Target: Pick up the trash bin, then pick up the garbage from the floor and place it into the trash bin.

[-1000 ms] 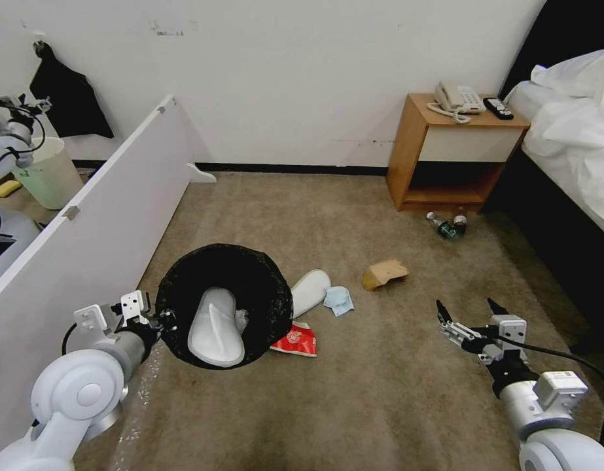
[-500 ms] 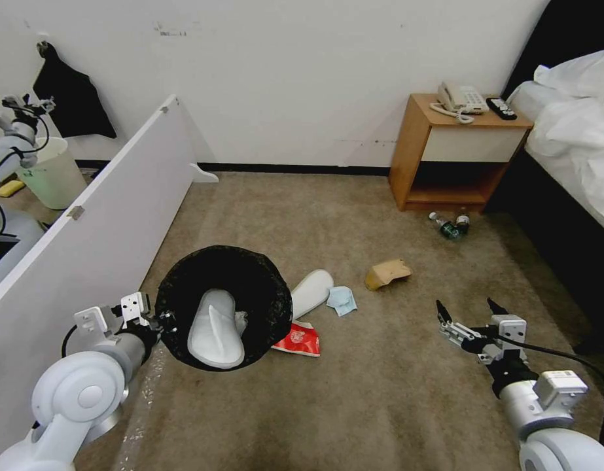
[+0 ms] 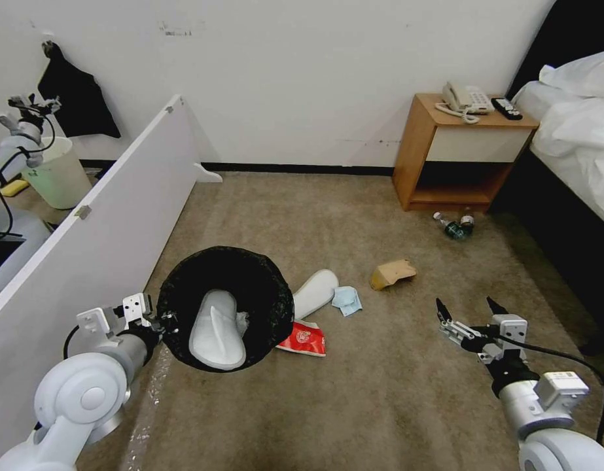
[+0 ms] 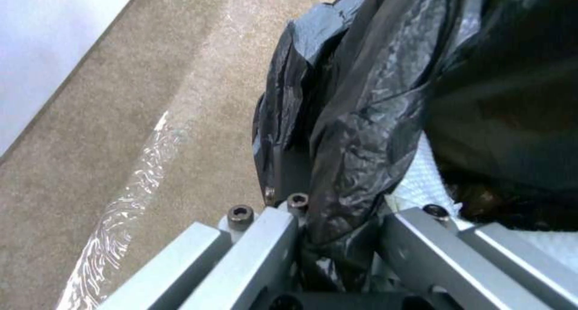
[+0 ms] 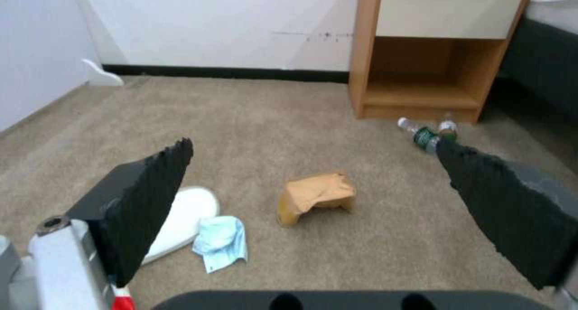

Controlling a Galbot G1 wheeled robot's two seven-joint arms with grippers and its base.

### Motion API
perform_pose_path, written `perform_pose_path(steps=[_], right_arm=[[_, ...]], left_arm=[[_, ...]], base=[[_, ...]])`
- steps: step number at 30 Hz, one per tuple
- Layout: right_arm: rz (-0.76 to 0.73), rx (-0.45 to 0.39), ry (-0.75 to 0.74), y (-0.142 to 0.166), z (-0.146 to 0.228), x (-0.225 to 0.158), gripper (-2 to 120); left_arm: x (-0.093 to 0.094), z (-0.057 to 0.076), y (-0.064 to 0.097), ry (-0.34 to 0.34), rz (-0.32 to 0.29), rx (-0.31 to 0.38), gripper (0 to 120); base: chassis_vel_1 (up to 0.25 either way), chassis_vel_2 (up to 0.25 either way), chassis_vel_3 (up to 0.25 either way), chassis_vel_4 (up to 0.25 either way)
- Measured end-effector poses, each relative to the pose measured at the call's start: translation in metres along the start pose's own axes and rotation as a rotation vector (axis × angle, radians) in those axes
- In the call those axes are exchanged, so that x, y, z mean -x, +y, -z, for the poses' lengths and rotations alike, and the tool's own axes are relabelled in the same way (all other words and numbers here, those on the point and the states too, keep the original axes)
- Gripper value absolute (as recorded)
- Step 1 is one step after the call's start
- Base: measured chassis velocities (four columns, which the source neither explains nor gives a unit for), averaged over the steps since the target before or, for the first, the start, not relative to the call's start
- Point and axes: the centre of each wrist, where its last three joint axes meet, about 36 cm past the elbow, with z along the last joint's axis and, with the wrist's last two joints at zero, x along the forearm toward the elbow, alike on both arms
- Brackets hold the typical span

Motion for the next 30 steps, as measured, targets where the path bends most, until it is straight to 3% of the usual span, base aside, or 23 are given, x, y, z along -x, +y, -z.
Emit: perform_pose_path(steps=[30], right_arm=[[0.007,0.016,0.014,0.0004,0.0045,0.0014,100]], left_arm=[[-0.0052,0.001,-0.002,-0.02,-0.003,-0.004,0]], base=[[0.0,0.0,0.0,0.0]])
